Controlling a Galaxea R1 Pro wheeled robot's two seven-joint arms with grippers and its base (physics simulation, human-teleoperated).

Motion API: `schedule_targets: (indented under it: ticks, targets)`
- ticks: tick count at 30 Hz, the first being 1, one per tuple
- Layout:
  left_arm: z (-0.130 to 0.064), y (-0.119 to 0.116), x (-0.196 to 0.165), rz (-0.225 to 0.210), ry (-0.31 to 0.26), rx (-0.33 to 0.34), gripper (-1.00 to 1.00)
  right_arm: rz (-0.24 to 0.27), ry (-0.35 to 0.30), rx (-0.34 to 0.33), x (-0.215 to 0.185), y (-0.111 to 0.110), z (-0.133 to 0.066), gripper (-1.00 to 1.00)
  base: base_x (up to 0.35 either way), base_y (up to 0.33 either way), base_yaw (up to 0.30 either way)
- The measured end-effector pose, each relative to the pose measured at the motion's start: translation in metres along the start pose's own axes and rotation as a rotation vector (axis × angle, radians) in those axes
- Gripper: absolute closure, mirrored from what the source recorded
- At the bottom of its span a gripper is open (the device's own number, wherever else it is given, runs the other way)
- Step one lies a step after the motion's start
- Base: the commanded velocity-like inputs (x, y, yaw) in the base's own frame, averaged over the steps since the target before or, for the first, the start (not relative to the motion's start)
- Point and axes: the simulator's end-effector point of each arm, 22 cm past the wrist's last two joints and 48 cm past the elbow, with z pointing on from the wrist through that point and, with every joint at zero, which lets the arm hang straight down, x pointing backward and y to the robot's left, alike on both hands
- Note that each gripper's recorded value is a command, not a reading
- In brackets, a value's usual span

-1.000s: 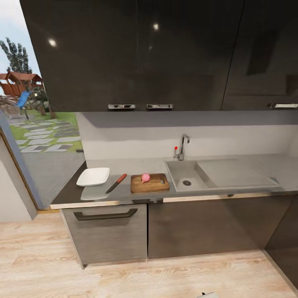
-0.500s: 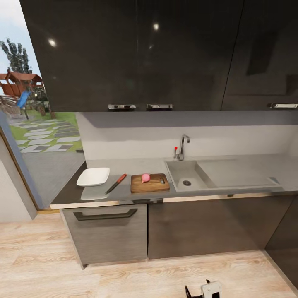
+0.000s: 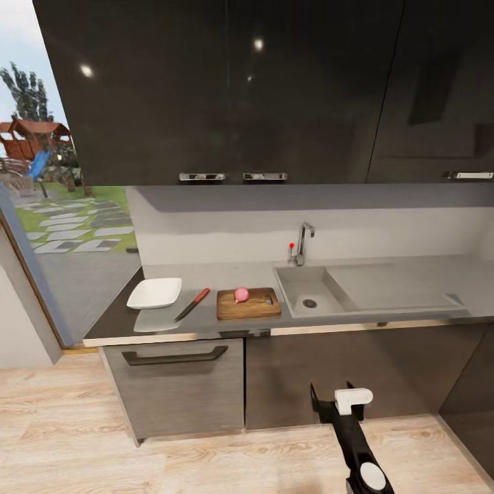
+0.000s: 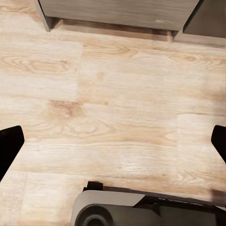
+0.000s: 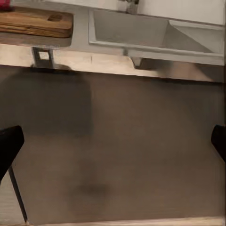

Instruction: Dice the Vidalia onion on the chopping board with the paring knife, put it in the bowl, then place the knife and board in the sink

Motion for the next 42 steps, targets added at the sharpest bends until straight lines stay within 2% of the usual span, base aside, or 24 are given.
schedule_targets:
  ticks: [4,9,13,25,36,39,42]
  targets:
    - [0.000,0.000,0.001,0.000,0.001,0.000,-1.00,0.009,0.006,0.008,-0.024,0.001,0.003,-1.00,0.000,0.000,0.000]
    - [0.000,-0.001,0.002,-0.001,0.003,0.000,-1.00,0.037,0.051,0.005,-0.037,0.014,0.004,-1.00,0.000,0.000,0.000]
    - [0.000,-0.001,0.002,-0.001,0.003,0.001,-1.00,0.053,0.060,0.003,-0.051,0.022,0.011,-1.00,0.000,0.000,0.000]
    - [0.000,-0.001,0.006,0.000,0.012,0.001,-1.00,0.067,0.064,0.024,-0.137,0.024,0.059,-1.00,0.000,0.000,0.000]
    - [0.000,-0.003,0.009,-0.004,0.018,0.002,-1.00,0.083,0.075,-0.008,-0.228,0.046,0.095,-1.00,0.000,0.000,0.000]
    - [0.000,-0.003,0.009,-0.005,0.019,0.002,-1.00,0.066,0.093,-0.012,-0.242,0.049,0.110,-1.00,0.000,0.000,0.000]
    - [0.000,-0.004,0.010,-0.005,0.020,0.003,-1.00,0.036,0.116,-0.011,-0.262,0.051,0.134,-1.00,0.000,0.000,0.000]
